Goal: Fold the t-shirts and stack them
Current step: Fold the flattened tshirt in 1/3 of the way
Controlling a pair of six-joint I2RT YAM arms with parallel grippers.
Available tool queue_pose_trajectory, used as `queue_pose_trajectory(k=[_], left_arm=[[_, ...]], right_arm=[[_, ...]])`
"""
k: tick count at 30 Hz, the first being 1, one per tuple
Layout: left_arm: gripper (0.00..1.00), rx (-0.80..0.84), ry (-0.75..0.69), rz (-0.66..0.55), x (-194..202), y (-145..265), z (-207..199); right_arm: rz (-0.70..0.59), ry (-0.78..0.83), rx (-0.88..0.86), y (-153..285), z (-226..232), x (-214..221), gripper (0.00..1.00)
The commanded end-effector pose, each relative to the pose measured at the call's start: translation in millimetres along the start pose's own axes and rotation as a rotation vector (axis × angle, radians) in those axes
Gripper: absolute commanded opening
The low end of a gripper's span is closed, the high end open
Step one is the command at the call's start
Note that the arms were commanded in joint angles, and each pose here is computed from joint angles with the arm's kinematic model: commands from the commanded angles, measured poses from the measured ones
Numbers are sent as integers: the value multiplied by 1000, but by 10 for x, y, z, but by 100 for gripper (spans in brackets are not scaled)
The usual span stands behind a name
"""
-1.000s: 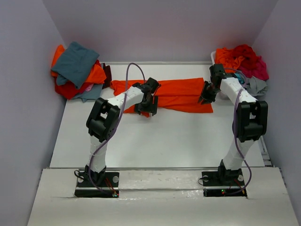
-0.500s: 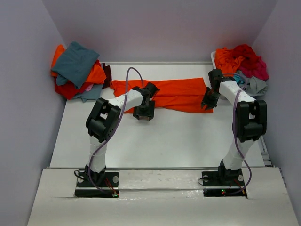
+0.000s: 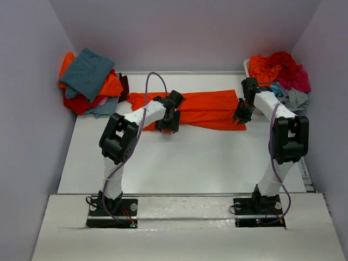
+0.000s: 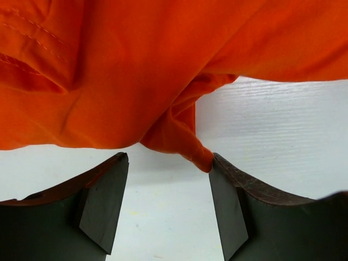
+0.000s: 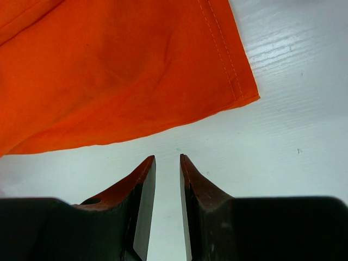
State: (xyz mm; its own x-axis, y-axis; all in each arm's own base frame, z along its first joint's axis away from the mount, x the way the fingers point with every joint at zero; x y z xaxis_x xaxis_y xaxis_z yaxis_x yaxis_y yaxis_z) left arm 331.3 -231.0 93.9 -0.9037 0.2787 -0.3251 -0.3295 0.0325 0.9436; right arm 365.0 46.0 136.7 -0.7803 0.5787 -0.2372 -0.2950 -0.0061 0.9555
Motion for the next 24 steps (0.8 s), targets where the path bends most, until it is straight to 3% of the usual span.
queue_pose_trajectory(k=[1,7,12,16,24], left_arm=[[71,-26,-19,-67,-193,106,31],[71,-22,-46,-36,-193,-18,3],[47,-12,-50,-26,-171,-46,-9],[39,-9,-57,-19,-134,-35,-40],[38,-15,-43,-48,-133,116,0]], right_arm=[[-34,3,-10,88,73,-88,30],[-28,0,-9,86,76,-84,30],[-27,0,-6,69,66,-74,30],[-25,-1,-11,67,75,-76,31],[-19,2,-14,61,95,-91,30]])
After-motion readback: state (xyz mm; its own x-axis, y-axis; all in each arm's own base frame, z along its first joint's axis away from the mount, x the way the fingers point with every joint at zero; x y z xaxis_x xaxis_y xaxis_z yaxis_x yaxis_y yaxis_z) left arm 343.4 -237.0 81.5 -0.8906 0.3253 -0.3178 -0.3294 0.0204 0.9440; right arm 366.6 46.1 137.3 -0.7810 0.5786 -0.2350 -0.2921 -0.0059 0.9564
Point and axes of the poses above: each gripper's point midway between its finger pads, its own y axis back along the fingers, its own z axis along the line the jaws close on, x = y × z, the point moved 6 cm from there along y, back along the fingers, and after that the axes turned 9 degrees about -y, right-handed, at the moved point
